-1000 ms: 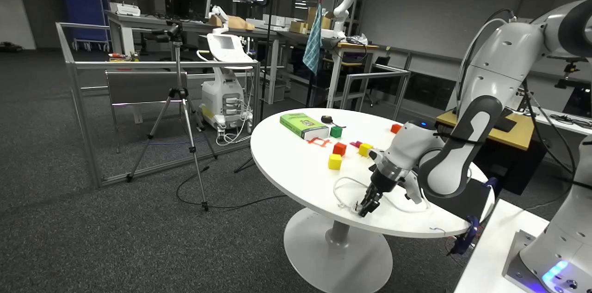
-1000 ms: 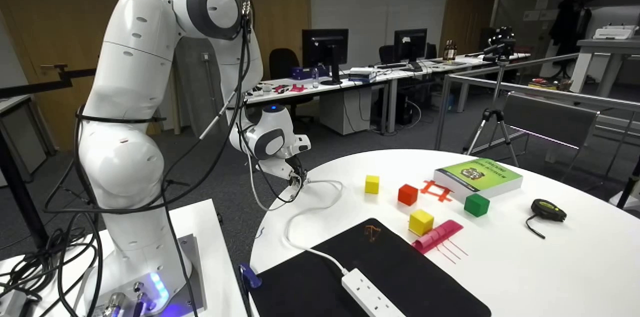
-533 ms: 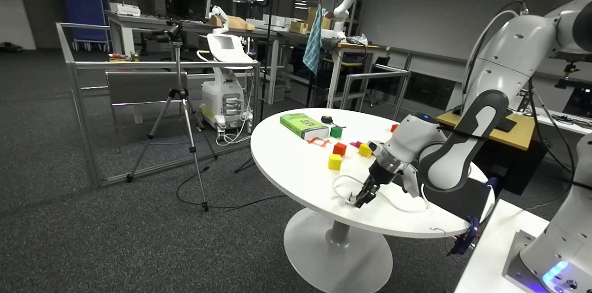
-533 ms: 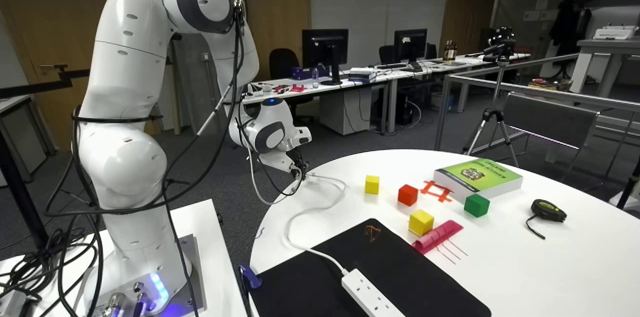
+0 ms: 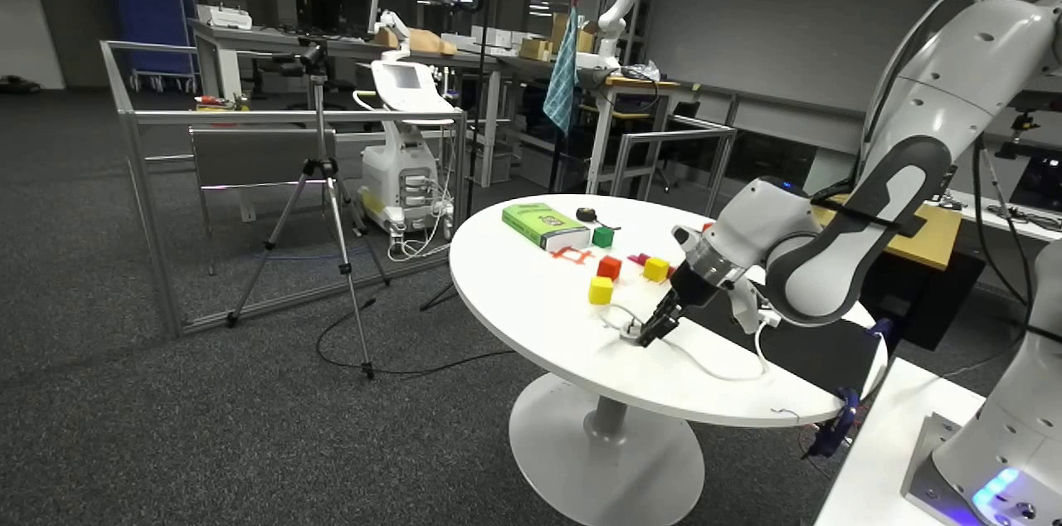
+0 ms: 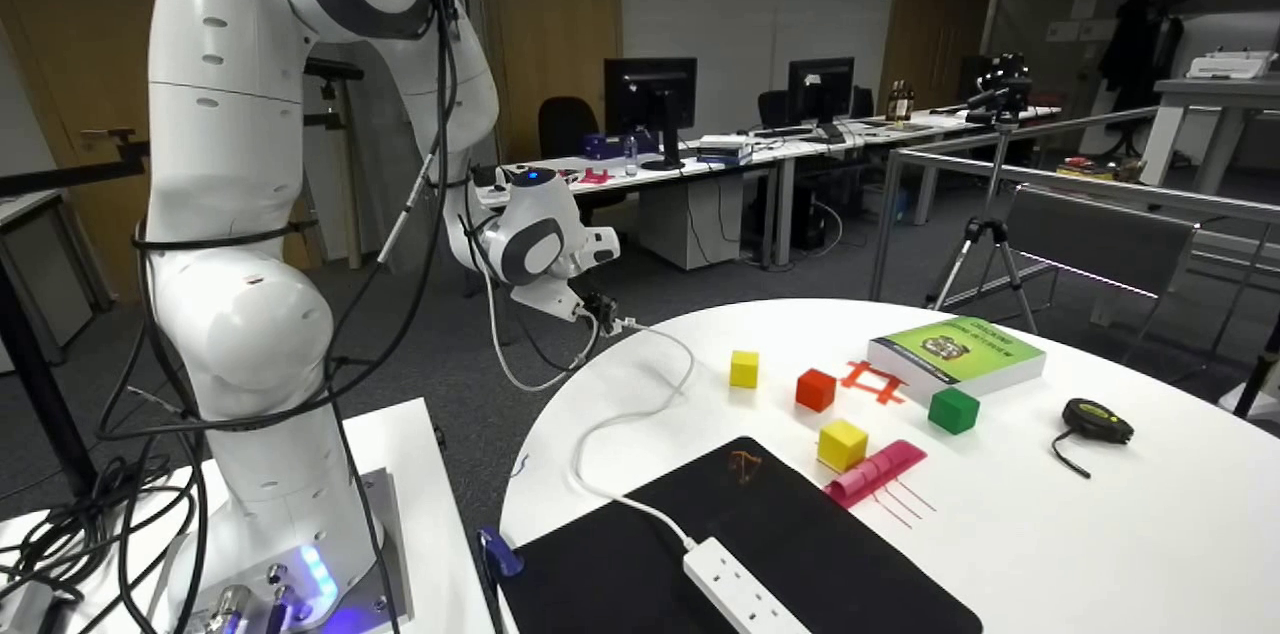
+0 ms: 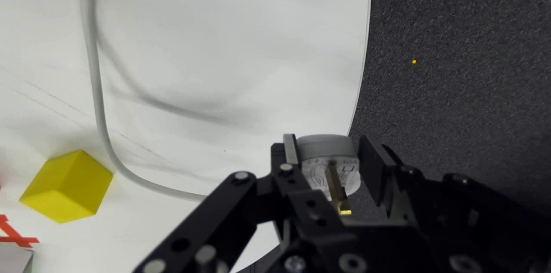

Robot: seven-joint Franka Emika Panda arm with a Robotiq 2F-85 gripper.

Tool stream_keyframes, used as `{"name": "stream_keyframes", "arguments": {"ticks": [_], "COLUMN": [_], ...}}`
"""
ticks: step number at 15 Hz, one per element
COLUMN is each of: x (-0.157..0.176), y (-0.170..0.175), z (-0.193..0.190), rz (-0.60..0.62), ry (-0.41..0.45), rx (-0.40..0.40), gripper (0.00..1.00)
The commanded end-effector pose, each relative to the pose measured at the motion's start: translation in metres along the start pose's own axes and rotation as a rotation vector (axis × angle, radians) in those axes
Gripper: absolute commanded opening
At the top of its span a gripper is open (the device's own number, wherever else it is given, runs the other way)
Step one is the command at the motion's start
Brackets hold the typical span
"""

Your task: Put the extension cable and cord on the black placemat.

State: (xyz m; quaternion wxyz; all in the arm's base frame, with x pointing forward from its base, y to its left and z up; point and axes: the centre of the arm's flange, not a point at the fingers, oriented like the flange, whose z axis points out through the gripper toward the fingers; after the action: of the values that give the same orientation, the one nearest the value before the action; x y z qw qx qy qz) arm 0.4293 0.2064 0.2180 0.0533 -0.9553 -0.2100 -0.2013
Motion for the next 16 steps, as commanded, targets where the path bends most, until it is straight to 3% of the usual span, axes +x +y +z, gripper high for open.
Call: {"name": "stream_keyframes", "arguments": {"ticks": [1, 5, 10, 16], "x": [-0.015, -0.021, -0.030, -0.037], "y": [0.019, 0.056, 0.107, 0.209], "z": [-0.059, -0.114, -0.155, -0.198], "rz": [0.065, 0.154, 0.314, 0.584], "ry": [0.059, 0.129, 0.223, 0.323], "rx": [-0.005, -0.026, -0.052, -0.082], "gripper": [0.16, 0.16, 0.16, 0.16]}}
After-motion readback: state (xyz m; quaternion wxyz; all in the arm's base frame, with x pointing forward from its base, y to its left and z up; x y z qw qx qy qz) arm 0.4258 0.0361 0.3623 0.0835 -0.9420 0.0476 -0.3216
